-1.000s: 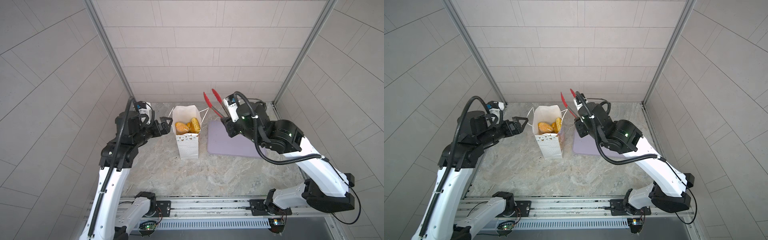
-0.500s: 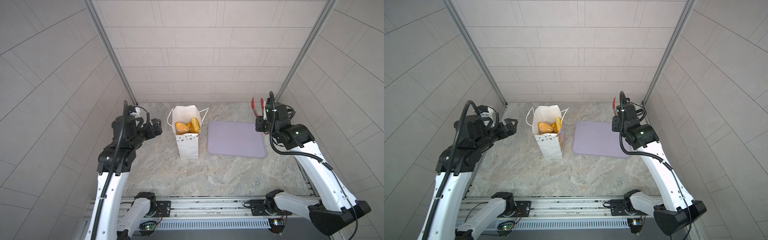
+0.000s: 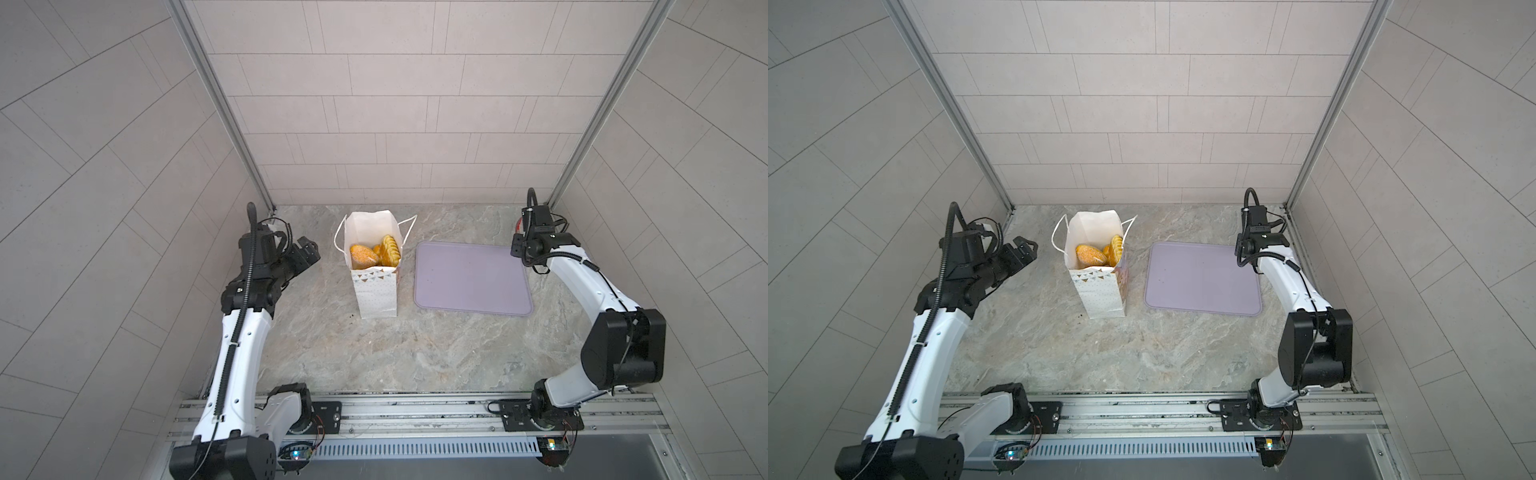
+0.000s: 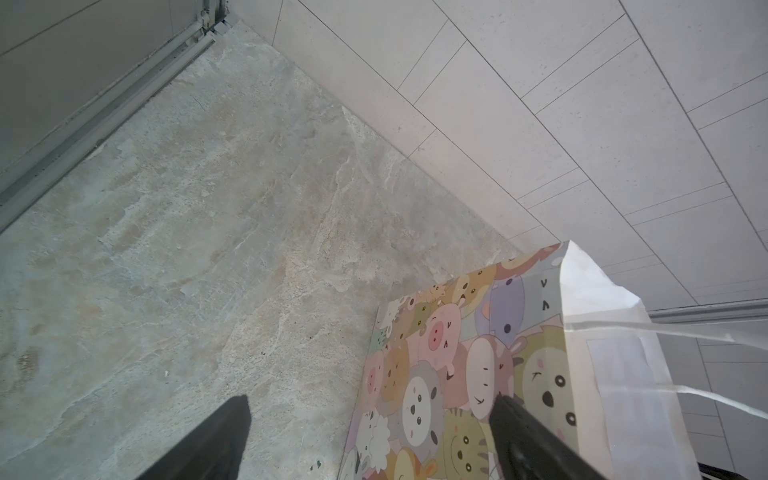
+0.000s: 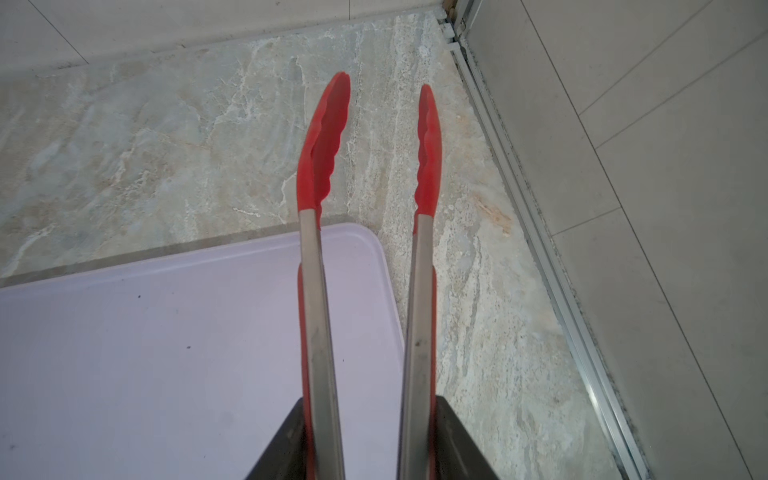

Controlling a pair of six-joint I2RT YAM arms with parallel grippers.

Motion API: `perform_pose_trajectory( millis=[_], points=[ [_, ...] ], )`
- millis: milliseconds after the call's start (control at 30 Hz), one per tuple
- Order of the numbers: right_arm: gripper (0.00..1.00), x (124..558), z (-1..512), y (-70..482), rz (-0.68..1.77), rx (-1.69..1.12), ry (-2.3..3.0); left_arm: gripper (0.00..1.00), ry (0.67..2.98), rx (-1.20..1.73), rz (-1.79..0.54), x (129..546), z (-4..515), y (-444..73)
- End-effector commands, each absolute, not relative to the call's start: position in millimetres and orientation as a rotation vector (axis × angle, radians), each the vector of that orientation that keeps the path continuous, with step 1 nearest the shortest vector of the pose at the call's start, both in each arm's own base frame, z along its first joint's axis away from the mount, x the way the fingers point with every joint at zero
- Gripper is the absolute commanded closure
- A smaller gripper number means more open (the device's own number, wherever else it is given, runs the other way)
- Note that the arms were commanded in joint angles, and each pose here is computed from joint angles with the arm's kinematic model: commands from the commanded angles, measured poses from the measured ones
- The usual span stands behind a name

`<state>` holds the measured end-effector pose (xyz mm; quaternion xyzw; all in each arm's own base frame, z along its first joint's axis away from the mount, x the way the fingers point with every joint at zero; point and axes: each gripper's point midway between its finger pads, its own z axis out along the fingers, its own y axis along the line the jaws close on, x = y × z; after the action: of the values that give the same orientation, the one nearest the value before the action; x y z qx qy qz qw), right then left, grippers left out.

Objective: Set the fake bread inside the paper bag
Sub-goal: 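Raise the empty tongs out of the bag while the left gripper releases the bag, then move the tongs beside the tray and open the right gripper to drop them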

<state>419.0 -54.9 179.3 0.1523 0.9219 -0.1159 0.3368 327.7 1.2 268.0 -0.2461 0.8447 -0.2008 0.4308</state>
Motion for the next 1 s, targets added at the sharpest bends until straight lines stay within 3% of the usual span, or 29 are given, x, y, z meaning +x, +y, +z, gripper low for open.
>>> perform_pose_trajectory(
  millis=[0, 633, 967],
  points=[
    [0.56, 447, 196, -76, -0.381, 0.352, 2.323, 0.03, 2.011, -0.602, -0.593, 339, 283, -4],
    [0.54, 457, 119, -144, -0.406, -0.024, 2.699, 0.03, 1.948, -0.585, -0.775, 339, 280, -21],
    [0.50, 426, 71, -171, -0.394, 0.108, 2.831, 0.04, 1.940, -0.579, -0.794, 339, 288, -22]
  ],
)
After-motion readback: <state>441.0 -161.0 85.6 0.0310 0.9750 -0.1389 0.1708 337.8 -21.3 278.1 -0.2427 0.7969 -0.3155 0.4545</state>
